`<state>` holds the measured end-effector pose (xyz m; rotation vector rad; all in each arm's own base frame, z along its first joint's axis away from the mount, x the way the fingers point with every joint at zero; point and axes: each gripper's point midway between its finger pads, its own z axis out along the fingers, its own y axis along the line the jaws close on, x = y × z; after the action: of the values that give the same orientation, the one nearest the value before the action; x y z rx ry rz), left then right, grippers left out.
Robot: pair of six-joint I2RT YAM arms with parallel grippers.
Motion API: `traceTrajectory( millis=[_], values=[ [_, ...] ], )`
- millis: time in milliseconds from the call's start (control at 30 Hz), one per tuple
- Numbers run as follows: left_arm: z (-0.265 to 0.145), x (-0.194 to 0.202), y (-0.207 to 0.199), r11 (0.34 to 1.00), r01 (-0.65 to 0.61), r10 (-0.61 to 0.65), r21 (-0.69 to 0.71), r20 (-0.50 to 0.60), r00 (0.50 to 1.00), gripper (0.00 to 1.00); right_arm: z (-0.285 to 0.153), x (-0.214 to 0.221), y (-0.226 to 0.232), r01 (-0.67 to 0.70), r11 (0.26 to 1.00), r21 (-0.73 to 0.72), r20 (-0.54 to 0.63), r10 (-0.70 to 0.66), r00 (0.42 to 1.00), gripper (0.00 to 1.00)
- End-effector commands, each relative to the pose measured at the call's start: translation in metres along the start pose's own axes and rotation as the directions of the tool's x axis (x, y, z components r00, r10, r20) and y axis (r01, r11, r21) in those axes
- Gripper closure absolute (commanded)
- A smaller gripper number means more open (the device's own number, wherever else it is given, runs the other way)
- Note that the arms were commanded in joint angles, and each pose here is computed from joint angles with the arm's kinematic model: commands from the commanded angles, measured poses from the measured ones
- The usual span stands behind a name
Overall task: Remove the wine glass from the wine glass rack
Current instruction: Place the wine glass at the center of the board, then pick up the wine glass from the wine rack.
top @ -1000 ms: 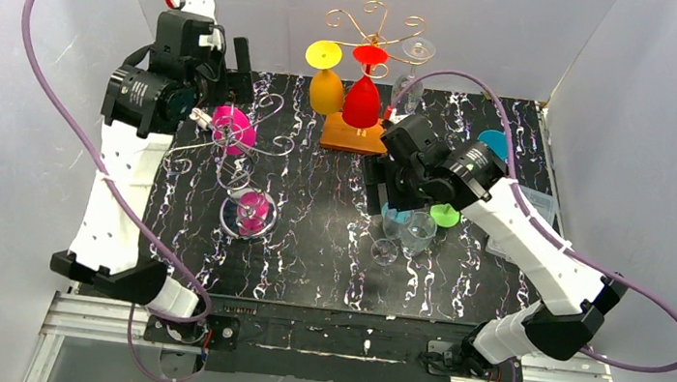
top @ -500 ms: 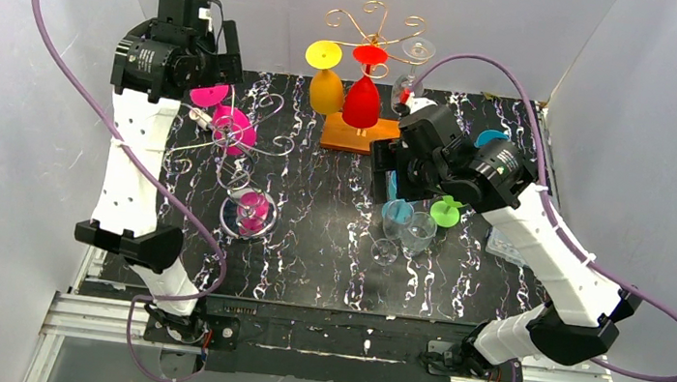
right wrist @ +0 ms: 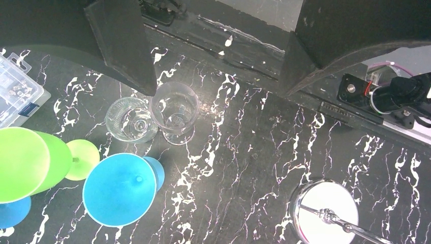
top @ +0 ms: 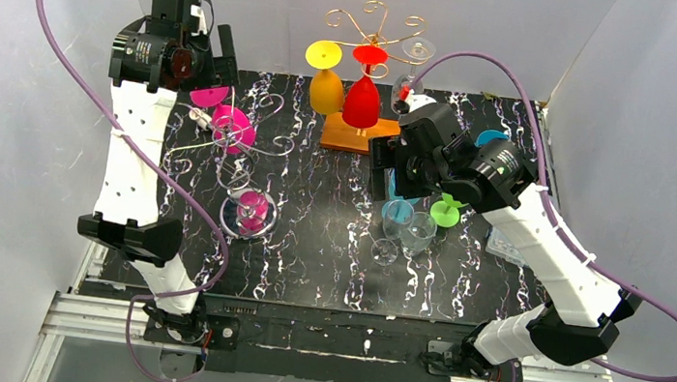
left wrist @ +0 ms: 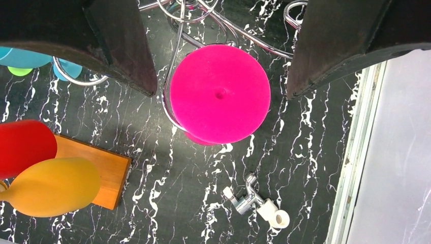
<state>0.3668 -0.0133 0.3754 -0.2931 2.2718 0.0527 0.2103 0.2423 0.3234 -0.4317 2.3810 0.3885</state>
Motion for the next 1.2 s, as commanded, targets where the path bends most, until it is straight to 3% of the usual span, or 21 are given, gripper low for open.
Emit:
traceTrajectory(
  millis=[0,633,1167],
  values=[
    [-0.003,0.007,0.004,1.000,0.010,-0.010,0.009,-0.027,1.000,0.02,-0.013,-0.020,0.007,-0.008,0.999,-0.040,0.078,0.011,0.997,0.02],
    [0.011,0.015,0.002,0.996,0.065,-0.061,0.064,-0.058,0.996,0.02,-0.016,-0.022,0.006,-0.038,0.999,-0.032,0.084,0.041,0.996,0.02],
    [0.000,0.004,-0.002,0.991,0.074,-0.072,0.109,-0.016,0.997,0.31,-0.013,-0.023,0.007,-0.041,0.999,-0.026,0.085,0.044,0.995,0.02]
  ],
)
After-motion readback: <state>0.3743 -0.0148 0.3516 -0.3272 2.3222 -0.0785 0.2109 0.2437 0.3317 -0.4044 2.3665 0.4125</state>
